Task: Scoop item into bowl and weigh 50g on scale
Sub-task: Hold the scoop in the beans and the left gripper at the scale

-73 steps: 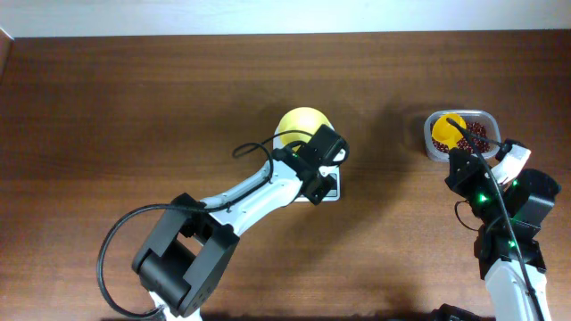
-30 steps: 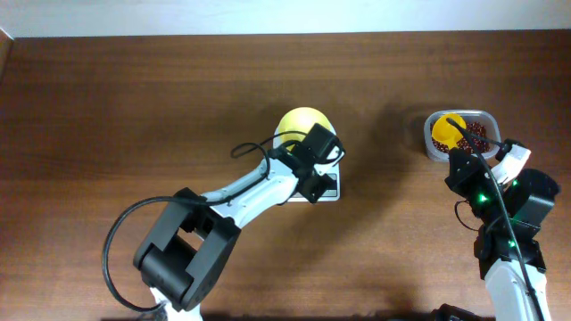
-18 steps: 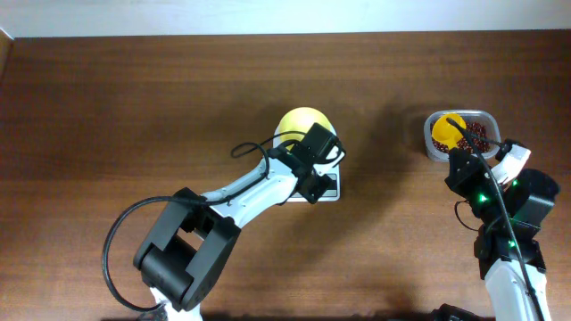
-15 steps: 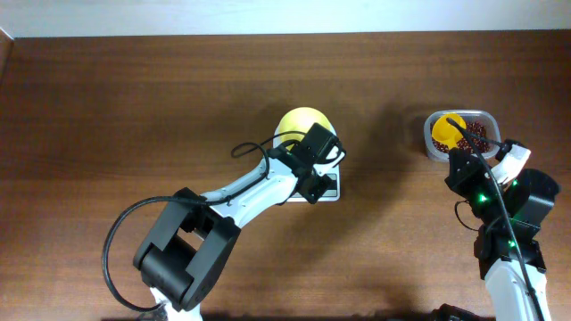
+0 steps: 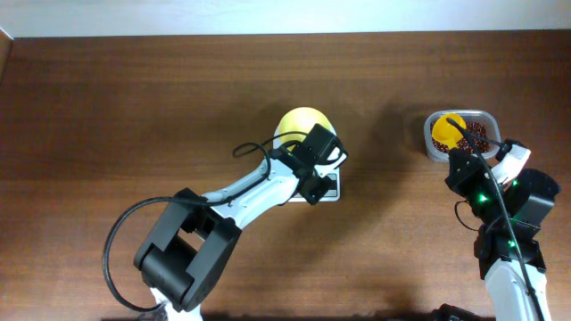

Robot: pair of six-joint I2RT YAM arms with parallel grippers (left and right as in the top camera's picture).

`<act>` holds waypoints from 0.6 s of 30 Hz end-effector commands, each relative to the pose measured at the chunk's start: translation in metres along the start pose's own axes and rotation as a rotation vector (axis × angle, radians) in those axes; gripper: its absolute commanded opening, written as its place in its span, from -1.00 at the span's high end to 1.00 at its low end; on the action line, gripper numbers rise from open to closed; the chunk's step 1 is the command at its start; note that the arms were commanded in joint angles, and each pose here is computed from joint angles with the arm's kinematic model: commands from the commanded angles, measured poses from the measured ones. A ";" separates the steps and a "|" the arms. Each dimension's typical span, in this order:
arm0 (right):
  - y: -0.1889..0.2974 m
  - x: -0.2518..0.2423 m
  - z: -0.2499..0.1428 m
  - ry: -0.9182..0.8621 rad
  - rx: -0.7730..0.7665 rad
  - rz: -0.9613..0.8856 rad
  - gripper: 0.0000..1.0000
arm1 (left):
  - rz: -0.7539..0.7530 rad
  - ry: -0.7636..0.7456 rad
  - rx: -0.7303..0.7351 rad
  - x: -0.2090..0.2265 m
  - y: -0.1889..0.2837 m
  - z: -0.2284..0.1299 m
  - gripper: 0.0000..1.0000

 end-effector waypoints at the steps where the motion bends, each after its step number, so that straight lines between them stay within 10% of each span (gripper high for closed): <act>1: 0.001 0.003 0.005 0.013 -0.013 0.008 0.92 | -0.037 -0.031 0.035 -0.008 -0.012 -0.006 1.00; 18: 0.001 0.003 0.005 0.017 -0.013 0.007 0.92 | -0.037 -0.029 0.038 -0.007 -0.014 -0.007 1.00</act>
Point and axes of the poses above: each gripper's point midway between its finger pads, its own y axis back along the fingers, its own x axis along the line the jaws close on, z = x × y, the point moved 9 cm from there along y, back along the fingers, and after that the axes turned 14 degrees about -y, right-handed, at the moved point
